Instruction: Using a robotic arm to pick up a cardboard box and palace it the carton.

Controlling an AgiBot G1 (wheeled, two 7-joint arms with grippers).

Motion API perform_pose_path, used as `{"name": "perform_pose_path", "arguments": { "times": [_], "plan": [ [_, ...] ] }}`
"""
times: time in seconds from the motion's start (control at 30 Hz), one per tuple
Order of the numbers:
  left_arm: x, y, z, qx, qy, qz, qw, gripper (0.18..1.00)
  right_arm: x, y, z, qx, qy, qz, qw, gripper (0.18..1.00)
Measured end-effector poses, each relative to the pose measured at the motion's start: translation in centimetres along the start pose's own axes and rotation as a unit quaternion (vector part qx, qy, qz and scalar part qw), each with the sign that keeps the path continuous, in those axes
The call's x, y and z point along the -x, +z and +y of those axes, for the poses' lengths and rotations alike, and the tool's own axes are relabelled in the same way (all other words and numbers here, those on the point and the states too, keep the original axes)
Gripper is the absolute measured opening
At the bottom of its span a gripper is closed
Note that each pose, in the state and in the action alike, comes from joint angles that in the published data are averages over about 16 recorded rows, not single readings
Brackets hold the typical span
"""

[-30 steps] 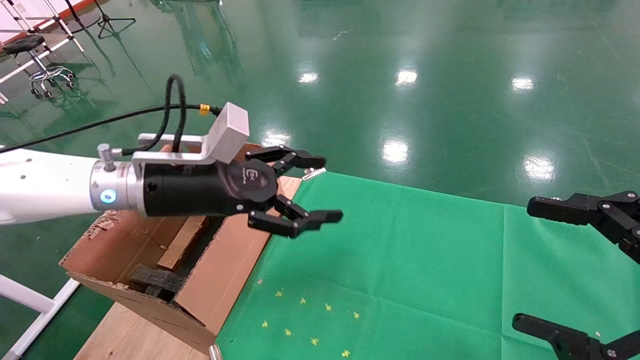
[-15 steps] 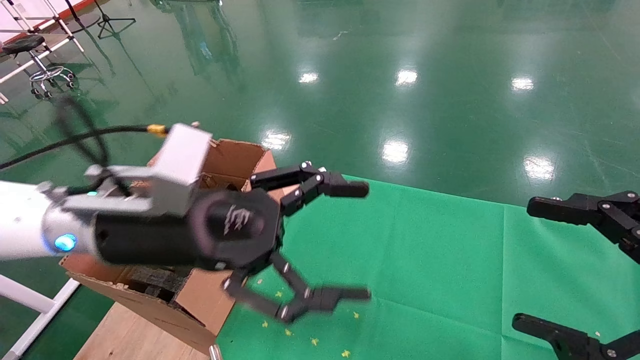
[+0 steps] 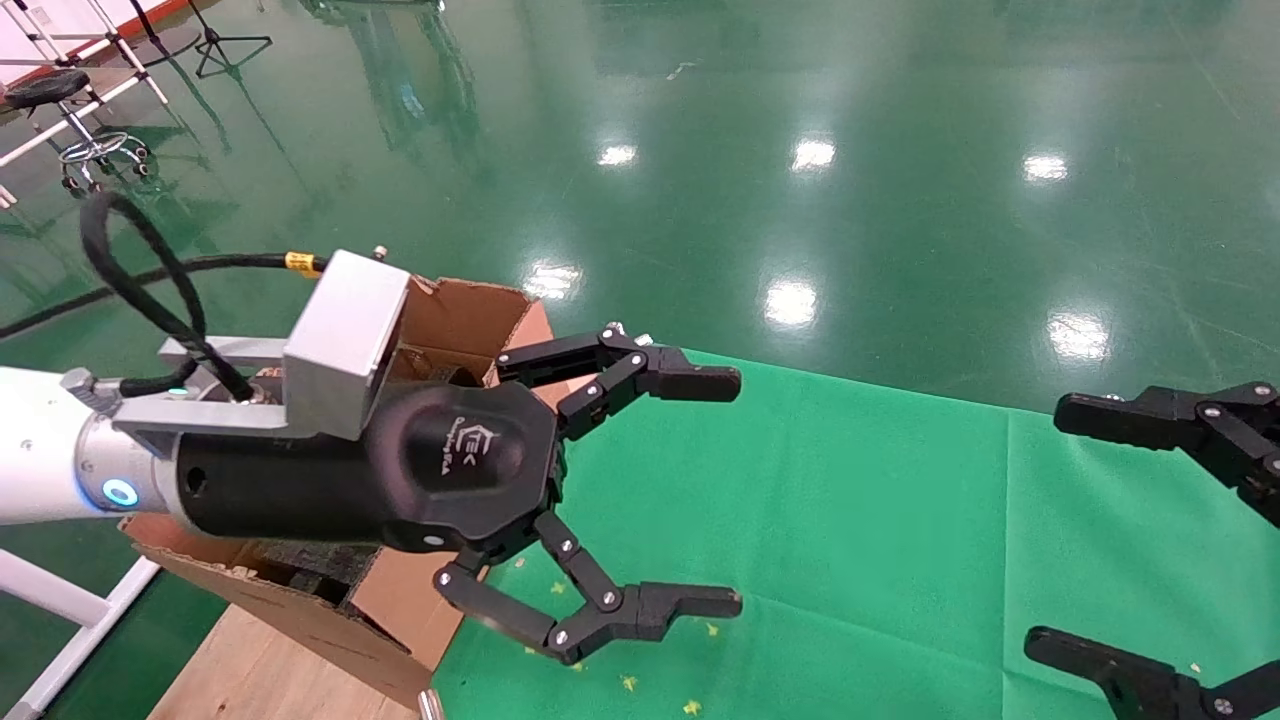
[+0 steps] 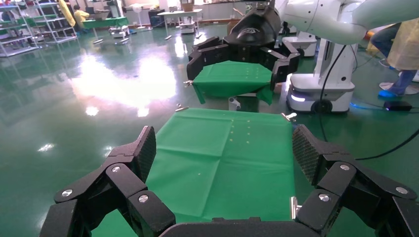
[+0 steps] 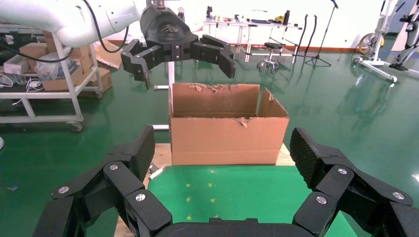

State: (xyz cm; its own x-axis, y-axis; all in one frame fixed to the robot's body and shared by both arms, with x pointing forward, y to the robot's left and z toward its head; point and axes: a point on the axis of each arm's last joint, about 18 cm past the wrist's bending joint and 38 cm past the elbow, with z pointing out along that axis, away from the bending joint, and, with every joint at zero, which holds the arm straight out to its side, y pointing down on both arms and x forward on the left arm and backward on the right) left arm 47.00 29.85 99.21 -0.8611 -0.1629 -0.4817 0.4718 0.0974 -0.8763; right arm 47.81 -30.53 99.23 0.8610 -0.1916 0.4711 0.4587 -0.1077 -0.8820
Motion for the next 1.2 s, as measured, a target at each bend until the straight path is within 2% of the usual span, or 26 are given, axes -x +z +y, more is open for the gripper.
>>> {"name": "perform_pose_path", "arguments": {
  "times": [1.2],
  "plan": [
    [0.52,-0.05,0.29,0.008,-0.003,-0.008,0.9999,1.001,0.00,0.00,0.00,0.000,0.000,0.000,1.000,1.001]
  ]
}}
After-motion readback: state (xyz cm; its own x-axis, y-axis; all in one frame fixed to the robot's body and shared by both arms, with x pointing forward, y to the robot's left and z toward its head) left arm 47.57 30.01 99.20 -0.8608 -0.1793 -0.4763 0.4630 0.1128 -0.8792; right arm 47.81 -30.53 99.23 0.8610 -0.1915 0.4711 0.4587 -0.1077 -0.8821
